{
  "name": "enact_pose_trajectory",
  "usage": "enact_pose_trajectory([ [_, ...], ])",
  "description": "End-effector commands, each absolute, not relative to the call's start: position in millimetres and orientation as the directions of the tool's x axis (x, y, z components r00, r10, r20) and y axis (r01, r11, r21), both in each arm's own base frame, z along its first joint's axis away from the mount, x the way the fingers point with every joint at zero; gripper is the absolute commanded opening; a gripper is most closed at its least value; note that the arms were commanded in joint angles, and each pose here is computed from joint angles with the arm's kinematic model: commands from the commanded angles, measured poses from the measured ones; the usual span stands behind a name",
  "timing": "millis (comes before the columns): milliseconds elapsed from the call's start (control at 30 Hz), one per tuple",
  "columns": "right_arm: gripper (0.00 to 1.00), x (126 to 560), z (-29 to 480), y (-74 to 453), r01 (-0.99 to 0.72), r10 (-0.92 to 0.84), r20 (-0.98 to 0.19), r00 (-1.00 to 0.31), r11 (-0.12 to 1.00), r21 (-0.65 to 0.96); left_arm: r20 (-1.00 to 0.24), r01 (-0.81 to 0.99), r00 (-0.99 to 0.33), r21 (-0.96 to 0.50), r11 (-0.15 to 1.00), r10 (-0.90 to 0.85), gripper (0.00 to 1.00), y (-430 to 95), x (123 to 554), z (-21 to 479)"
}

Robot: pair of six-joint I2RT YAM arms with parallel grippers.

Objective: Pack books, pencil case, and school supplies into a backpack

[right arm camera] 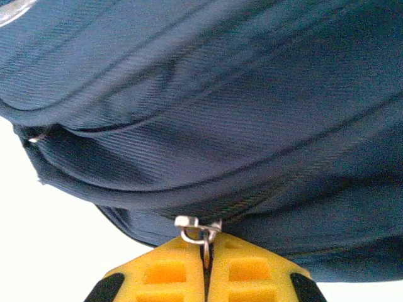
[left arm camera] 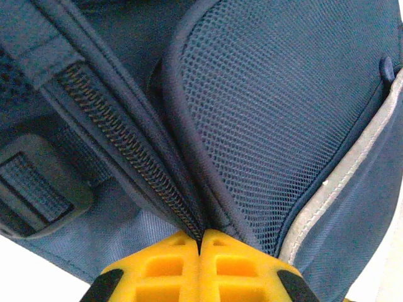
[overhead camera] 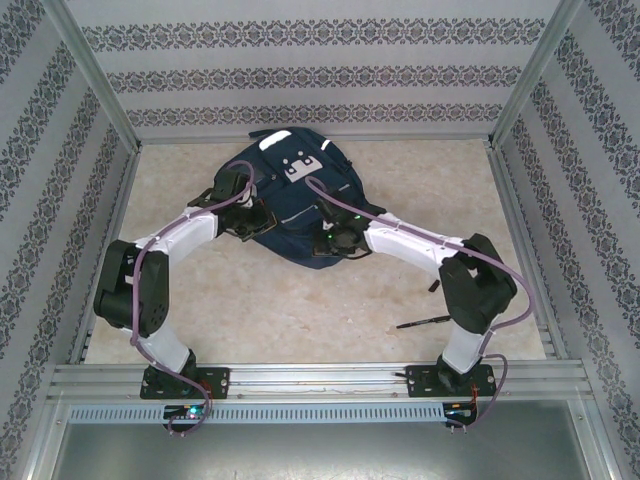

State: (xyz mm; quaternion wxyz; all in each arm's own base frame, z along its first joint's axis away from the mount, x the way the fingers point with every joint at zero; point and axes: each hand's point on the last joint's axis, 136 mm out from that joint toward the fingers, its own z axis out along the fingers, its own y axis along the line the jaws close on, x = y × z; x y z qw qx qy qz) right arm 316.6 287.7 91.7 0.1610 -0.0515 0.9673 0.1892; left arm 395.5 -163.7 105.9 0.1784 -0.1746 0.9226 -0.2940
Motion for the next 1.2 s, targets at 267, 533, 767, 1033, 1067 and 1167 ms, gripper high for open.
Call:
enact_pose_trajectory([
  [267, 0.0, 280.3, 93.6, 258.9, -0.387, -0.295, -0.328, -0.897, 0.884, 0.262, -0.445, -0.05, -0.839, -0.51, 0.858, -0.313, 0.0, -142.8, 462.7, 118.1],
  [533, 0.0, 302.2, 107.7, 343.8, -0.416, -0.25, -0.381, -0.89, 0.787, 0.456, -0.371, -0.166, -0.806, -0.606, 0.778, -0.461, 0.4, -123.4, 508.9, 141.3],
  [767, 0.0, 313.1, 112.0, 398.0, -0.418, -0.233, -0.372, -0.898, 0.714, 0.561, -0.207, -0.274, -0.821, -0.675, 0.685, -0.533, 0.54, -132.8, 438.9, 134.3],
  [1033, 0.0, 299.6, 121.3, 406.8, -0.426, -0.225, -0.375, -0.899, 0.648, 0.632, -0.135, -0.326, -0.824, -0.683, 0.654, -0.551, 0.56, -159.4, 396.3, 114.8],
  [1067, 0.0, 298.8, 124.3, 408.4, -0.427, -0.225, -0.375, -0.899, 0.637, 0.641, -0.122, -0.33, -0.825, -0.689, 0.645, -0.552, 0.56, -164.2, 395.0, 111.2],
  [1167, 0.0, 298.5, 129.5, 412.6, -0.425, -0.217, -0.377, -0.901, 0.625, 0.655, -0.102, -0.332, -0.83, -0.701, 0.631, -0.549, 0.56, -177.3, 394.8, 105.5],
])
